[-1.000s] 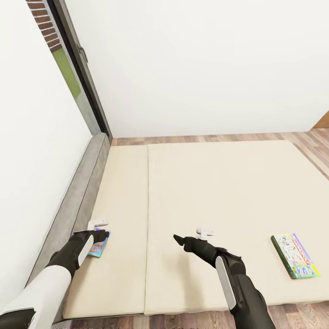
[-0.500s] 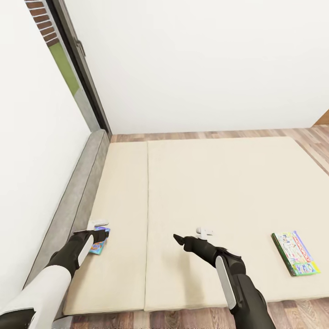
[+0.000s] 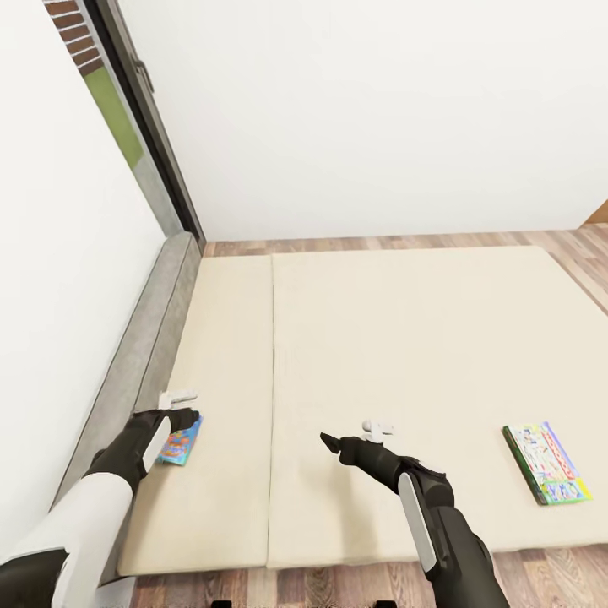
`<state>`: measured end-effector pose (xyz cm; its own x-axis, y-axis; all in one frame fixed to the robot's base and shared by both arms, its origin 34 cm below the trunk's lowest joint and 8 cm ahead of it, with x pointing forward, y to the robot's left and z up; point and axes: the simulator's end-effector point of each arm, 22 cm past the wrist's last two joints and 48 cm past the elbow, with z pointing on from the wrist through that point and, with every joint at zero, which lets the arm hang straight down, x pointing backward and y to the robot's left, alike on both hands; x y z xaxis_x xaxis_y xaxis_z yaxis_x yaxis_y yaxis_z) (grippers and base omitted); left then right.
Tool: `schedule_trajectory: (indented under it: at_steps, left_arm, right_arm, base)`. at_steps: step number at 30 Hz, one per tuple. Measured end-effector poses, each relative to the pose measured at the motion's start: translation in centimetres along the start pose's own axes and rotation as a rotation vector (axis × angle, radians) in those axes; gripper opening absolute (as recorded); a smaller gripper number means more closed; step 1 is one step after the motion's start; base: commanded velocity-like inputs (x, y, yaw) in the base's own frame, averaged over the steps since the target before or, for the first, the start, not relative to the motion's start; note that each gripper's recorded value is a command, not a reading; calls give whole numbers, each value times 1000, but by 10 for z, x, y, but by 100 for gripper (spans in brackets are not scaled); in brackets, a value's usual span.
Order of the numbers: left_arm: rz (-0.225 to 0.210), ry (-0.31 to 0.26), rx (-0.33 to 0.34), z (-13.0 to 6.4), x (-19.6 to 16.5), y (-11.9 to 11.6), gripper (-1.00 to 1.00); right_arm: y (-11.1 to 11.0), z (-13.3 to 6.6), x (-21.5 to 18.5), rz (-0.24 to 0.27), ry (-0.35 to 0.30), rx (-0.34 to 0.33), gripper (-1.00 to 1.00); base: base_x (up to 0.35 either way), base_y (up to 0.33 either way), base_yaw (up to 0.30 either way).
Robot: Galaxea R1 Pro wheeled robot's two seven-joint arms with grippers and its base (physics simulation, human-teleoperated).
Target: Put all the toys in the child's room - the three board games (two on the bed and one on the table), the two jigsaw puzzles on the table, and the tennis ball on the table - inside the toy box on the table in the child's room.
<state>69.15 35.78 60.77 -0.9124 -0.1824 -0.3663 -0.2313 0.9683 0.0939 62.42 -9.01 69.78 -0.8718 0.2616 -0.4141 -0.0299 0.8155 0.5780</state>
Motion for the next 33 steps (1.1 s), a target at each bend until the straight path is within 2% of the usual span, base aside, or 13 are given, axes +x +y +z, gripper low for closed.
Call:
schedule_trajectory:
  at_steps: [4, 9, 13, 29, 33]
  left_arm:
    - [-6, -21, -2, 0, -17, 1, 100]
    - [-10, -42, -5, 1, -32, 1, 100]
    - [-13, -64, -3, 1, -49, 0, 100]
    - [-18, -89, -5, 11, -51, -1, 100]
    - [-41, -91, -10, 14, -49, 3, 100]
  right_arm:
    - [5, 3, 4, -12, 12, -9, 100]
    - [34, 14, 19, -71, 54, -61, 100]
    - [44, 18, 26, -90, 71, -79, 100]
    - [44, 24, 37, -88, 94, -87, 100]
    - [45, 23, 33, -92, 86, -89, 100]
  base:
    - [0, 0, 0]
    - [0, 0, 0]
    - [0, 0, 0]
    - [0, 0, 0]
    - [0, 0, 0]
